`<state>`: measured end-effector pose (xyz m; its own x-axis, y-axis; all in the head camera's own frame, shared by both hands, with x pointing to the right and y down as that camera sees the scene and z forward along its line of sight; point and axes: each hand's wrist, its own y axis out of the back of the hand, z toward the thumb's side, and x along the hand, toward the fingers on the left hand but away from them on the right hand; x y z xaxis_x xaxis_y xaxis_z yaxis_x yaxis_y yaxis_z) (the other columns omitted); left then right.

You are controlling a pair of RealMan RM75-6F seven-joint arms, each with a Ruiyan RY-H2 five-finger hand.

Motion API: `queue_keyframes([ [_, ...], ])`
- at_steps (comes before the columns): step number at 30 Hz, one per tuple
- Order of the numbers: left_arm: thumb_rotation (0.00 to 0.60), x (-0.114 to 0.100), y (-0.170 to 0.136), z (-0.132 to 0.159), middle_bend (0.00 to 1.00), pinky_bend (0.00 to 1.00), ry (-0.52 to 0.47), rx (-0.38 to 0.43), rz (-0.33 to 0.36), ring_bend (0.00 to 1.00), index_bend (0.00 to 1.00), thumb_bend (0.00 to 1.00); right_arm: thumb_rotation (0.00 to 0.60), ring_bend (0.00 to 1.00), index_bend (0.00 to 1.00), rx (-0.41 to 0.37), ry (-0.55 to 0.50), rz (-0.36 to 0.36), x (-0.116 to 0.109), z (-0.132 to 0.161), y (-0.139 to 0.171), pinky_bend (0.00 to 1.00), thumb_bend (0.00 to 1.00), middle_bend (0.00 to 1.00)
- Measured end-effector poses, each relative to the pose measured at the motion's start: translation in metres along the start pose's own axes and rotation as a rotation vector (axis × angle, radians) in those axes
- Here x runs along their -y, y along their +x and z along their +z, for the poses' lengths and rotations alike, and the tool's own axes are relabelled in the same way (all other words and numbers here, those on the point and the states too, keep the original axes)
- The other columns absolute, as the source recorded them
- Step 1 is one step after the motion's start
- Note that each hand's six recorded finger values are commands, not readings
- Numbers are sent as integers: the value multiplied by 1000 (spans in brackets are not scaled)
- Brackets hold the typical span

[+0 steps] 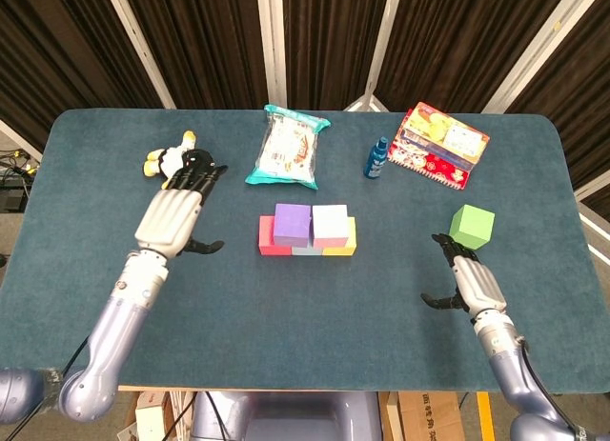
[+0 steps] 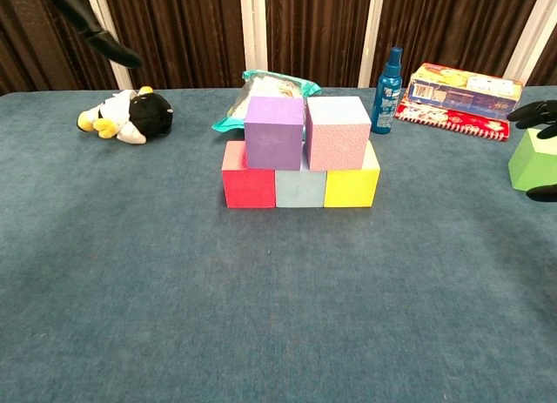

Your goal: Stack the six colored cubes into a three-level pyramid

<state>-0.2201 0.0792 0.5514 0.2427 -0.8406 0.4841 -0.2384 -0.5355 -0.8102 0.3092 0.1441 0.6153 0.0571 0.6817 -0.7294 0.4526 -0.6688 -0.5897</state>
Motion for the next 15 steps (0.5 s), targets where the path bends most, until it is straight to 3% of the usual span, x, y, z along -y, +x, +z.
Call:
queue_keyframes([
  [7,600,1,-38,-50,103,44,69,-79,51,14,0,156,600,0,0,-3,18,-30,-1,2,-3,11,262,0],
  [15,600,13,-102,-125,101,44,76,-241,84,14,1,156,600,0,0,-17,34,-48,5,8,-6,11,262,0],
])
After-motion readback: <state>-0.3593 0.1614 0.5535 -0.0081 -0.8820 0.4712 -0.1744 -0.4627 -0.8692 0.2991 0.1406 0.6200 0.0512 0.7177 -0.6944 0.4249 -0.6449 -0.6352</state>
